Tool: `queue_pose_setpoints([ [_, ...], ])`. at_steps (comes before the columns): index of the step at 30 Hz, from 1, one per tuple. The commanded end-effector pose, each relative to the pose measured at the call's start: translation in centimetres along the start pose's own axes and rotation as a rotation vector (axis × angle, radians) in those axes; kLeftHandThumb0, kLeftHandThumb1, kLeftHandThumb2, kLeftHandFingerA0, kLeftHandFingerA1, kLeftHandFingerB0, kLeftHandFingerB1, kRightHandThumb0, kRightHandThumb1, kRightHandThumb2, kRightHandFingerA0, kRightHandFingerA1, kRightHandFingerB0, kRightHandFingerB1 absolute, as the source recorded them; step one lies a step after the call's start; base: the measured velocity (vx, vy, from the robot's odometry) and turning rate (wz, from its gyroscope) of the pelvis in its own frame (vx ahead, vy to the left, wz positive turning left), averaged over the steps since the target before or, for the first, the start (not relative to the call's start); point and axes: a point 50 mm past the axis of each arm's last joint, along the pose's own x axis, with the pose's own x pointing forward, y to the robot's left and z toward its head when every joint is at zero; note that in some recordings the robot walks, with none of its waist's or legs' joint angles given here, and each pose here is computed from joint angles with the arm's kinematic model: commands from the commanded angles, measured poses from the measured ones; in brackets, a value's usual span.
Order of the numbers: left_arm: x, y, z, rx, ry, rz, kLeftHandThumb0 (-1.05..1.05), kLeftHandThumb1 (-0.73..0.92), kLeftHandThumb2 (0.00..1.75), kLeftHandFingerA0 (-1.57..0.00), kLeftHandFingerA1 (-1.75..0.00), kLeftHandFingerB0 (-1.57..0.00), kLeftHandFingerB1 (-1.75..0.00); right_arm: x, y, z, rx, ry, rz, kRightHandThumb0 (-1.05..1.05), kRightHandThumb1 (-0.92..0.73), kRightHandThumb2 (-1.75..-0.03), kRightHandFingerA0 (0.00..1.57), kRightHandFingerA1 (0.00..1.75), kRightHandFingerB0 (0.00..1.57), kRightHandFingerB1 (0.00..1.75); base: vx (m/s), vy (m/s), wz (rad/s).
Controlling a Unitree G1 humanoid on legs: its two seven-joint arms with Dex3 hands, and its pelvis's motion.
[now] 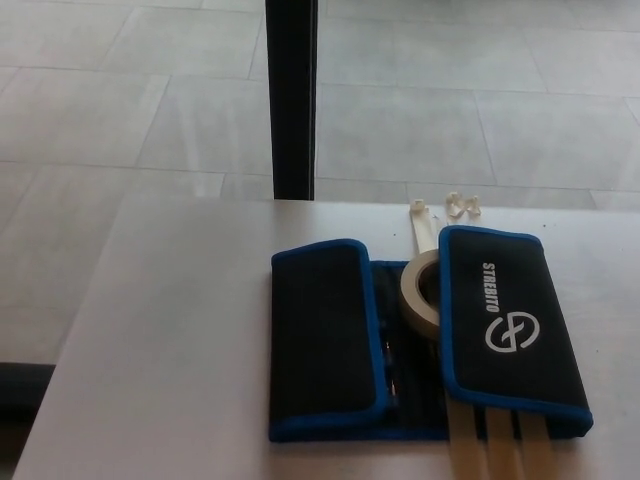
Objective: The robot uses its right hand to open a black folded toolkit cover kept in the middle of the desk
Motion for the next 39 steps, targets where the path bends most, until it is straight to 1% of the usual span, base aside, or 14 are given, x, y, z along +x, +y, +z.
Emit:
queue_pose_setpoints([
  [1, 0.0, 0.9, -0.2, -0.015, 0.026, 0.009, -0.73, 0.22, 1.28, -0.61, -1.07, 0.00, -0.77, -7.2, 9.9, -3.2, -0.811, -0.201, 1.015, -0.55, -0.45, -0.85, 0.21, 0.55, 0.30, 0.52, 0.00, 0.000, 0.00],
  [2, 0.0, 0.9, -0.1, -0.011, 0.022, 0.008, -0.71, 0.22, 1.28, -0.65, -1.10, 0.00, -0.76, -7.3, 10.1, -3.4, -0.830, -0.201, 1.030, -0.52, -0.66, -0.61, 0.26, 0.49, 0.35, 0.37, 0.00, 0.000, 0.00],
  [5, 0.0, 0.9, 0.2, -0.028, 0.017, 0.006, -1.05, 0.29, 1.51, -0.63, -1.20, -0.20, -0.97, -7.5, 10.6, -3.8, -0.877, -0.203, 1.059, -0.47, -0.63, -0.59, 0.28, 0.45, 0.36, 0.36, 0.00, 0.000, 0.00],
  [6, -0.1, 0.9, 0.2, -0.037, 0.021, 0.005, -0.99, 0.27, 1.47, -0.62, -1.19, -0.08, -0.90, -7.7, 10.7, -4.0, -0.879, -0.195, 1.077, -0.46, -0.63, -0.59, 0.28, 0.44, 0.36, 0.36, 0.00, 0.000, 0.00],
  [7, 0.0, 0.9, 0.1, -0.026, 0.018, 0.006, -1.03, 0.30, 1.51, -0.63, -1.21, -0.25, -0.99, -7.9, 10.9, -4.3, -0.894, -0.189, 1.111, -0.45, -0.64, -0.60, 0.25, 0.44, 0.34, 0.36, 0.00, 0.000, 0.00],
  [8, 0.0, 0.8, 0.1, -0.014, 0.017, 0.006, -0.73, 0.20, 1.27, -0.68, -1.11, 0.00, -0.77, -8.1, 11.0, -4.5, -0.902, -0.178, 1.127, -0.46, -0.65, -0.60, 0.24, 0.45, 0.33, 0.35, 0.00, 0.000, 0.00],
  [13, 0.0, 0.8, 0.0, -0.001, 0.022, 0.009, -0.64, 0.22, 1.23, -0.70, -1.08, 0.00, -0.72, -8.9, 11.4, -5.2, -0.935, -0.168, 1.172, -0.46, -0.65, -0.60, 0.25, 0.44, 0.34, 0.35, 0.00, 0.000, 0.00],
  [14, 0.0, 0.8, 0.0, -0.001, 0.020, 0.007, -1.05, 0.31, 1.48, -0.64, -1.17, -0.21, -0.94, -9.1, 11.4, -5.3, -0.946, -0.173, 1.182, -0.45, -0.65, -0.60, 0.25, 0.44, 0.34, 0.35, 0.00, 0.000, 0.00],
  [15, 0.0, 0.9, 0.2, 0.000, 0.019, 0.009, -0.66, 0.23, 1.26, -0.54, -1.02, 0.00, -0.74, -9.3, 11.5, -5.5, -0.965, -0.189, 1.190, -0.46, -0.65, -0.60, 0.25, 0.46, 0.33, 0.35, 0.00, 0.000, 0.00],
  [28, 0.0, 0.9, 0.3, -0.007, 0.018, 0.007, -0.67, 0.20, 1.24, -0.58, -1.05, 0.00, -0.75, -9.7, 11.5, -5.0, -1.137, -0.329, 1.218, -0.49, -0.67, -0.60, 0.31, 0.46, 0.37, 0.36, 0.00, 0.000, 0.00],
  [29, 0.0, 0.9, 0.2, -0.014, 0.021, 0.007, -1.05, 0.31, 1.49, -0.63, -1.20, -0.10, -0.91, -9.8, 11.4, -4.8, -1.152, -0.358, 1.218, -0.49, -0.67, -0.60, 0.31, 0.47, 0.37, 0.36, 0.00, 0.000, 0.00],
  [32, 0.0, 1.0, 0.3, -0.004, 0.021, 0.013, -1.05, 0.32, 1.49, -0.63, -1.20, -0.13, -0.92, -9.8, 11.3, -4.8, -1.164, -0.365, 1.220, -0.49, -0.67, -0.60, 0.31, 0.47, 0.37, 0.36, 0.00, 0.000, 0.00],
  [33, 0.0, 1.0, 0.2, -0.010, 0.020, 0.018, -0.71, 0.16, 1.24, -0.74, -1.14, 0.00, -0.76, -9.8, 11.2, -4.6, -1.178, -0.384, 1.218, -0.49, -0.67, -0.60, 0.31, 0.49, 0.38, 0.37, 0.00, 0.000, 0.00],
  [39, 0.0, 1.0, 0.3, -0.001, 0.023, 0.018, -0.62, 0.20, 1.22, -0.59, -1.02, 0.00, -0.72, -9.0, 10.5, -5.1, -1.314, -0.449, 1.199, -0.50, -0.69, -0.60, 0.32, 0.55, 0.39, 0.39, 0.00, 0.000, 0.00],
])
